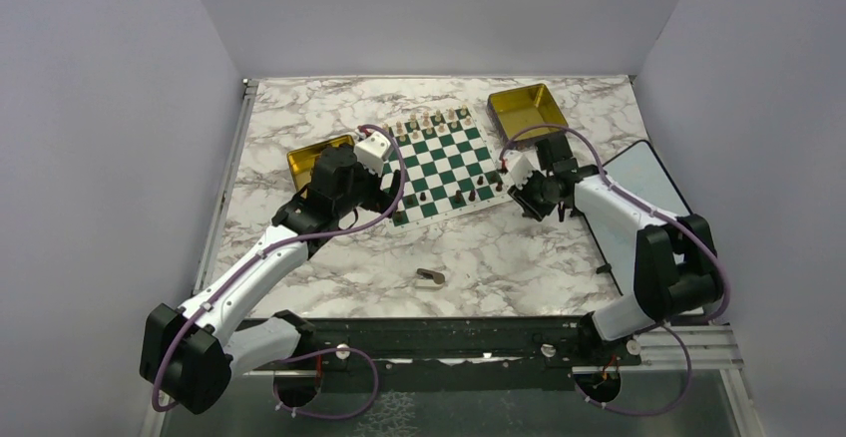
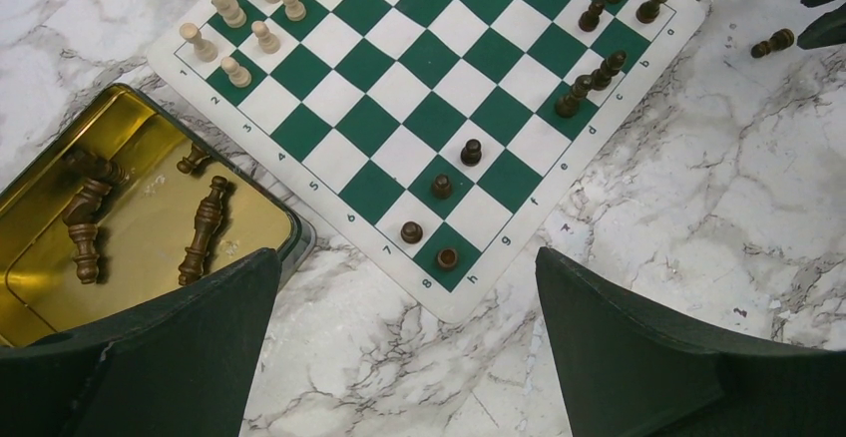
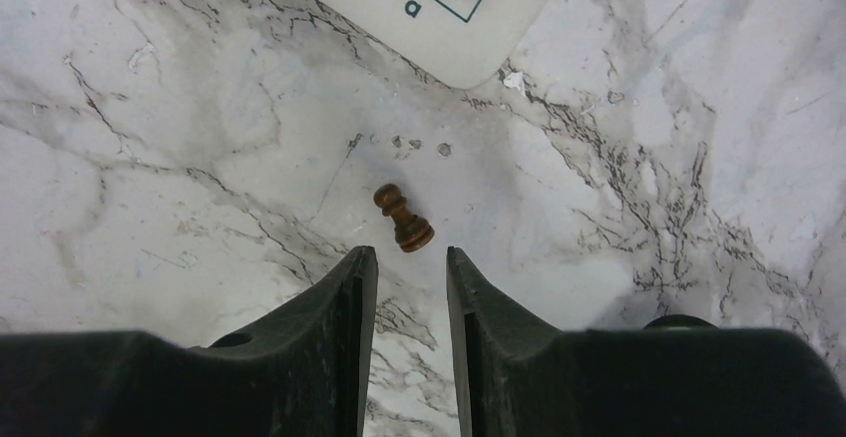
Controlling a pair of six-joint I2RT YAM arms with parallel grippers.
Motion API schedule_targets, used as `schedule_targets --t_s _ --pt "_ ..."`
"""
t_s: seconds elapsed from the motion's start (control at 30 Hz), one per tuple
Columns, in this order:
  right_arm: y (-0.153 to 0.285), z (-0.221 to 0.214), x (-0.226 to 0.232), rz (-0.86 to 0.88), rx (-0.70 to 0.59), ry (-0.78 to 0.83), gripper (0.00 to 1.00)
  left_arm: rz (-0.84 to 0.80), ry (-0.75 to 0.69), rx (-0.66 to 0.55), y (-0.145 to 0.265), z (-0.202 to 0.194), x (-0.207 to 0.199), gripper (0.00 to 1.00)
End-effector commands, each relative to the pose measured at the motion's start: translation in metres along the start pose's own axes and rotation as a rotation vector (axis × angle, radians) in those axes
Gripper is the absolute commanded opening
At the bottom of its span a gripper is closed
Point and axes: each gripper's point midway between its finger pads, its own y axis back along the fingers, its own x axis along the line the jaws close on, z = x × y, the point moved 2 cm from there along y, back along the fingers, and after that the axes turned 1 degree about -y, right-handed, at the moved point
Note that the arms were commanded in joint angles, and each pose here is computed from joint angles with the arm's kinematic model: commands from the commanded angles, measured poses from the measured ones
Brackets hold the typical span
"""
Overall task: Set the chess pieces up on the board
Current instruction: Pick up the chess piece at the center of the board.
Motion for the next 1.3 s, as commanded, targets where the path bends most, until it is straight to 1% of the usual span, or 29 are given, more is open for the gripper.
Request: schedule_targets --t_s 0.0,0.13,0.23,0.37,0.63,0.77,1.0,1.27 --pt "-0.011 0.01 0.0 0.072 -0.039 0.096 0.37 -0.001 0.015 -0.036 0.002 0.006 -0.001 0.99" --pt "-0.016 0.01 0.001 0.1 -0.039 0.128 0.36 0.005 0.014 -0.035 0.002 0.005 0.0 0.99" --pt "-0.021 0.011 -0.002 0.091 -0.041 0.136 0.36 0.006 0.013 -0.032 0.001 0.004 0.0 0.99" --pt "-0.025 0.004 -0.007 0.08 -0.012 0.154 0.36 -0.001 0.013 -0.026 0.0 0.003 -0.001 0.99" --pt "-0.029 -0.005 -0.006 0.078 0.006 0.163 0.36 -0.008 0.012 -0.022 -0.001 0.002 -0.002 0.99" --pt "-0.03 -0.01 -0.007 0.068 0.036 0.148 0.36 -0.02 0.016 -0.017 -0.003 0.001 -0.004 0.99" --pt "-0.034 -0.016 -0.005 0.085 0.051 0.122 0.35 -0.023 0.016 -0.017 -0.003 0.001 -0.004 0.99" --pt "-0.037 -0.025 0.001 0.107 0.082 0.098 0.3 -0.016 0.015 -0.014 -0.004 0.0 -0.003 0.99"
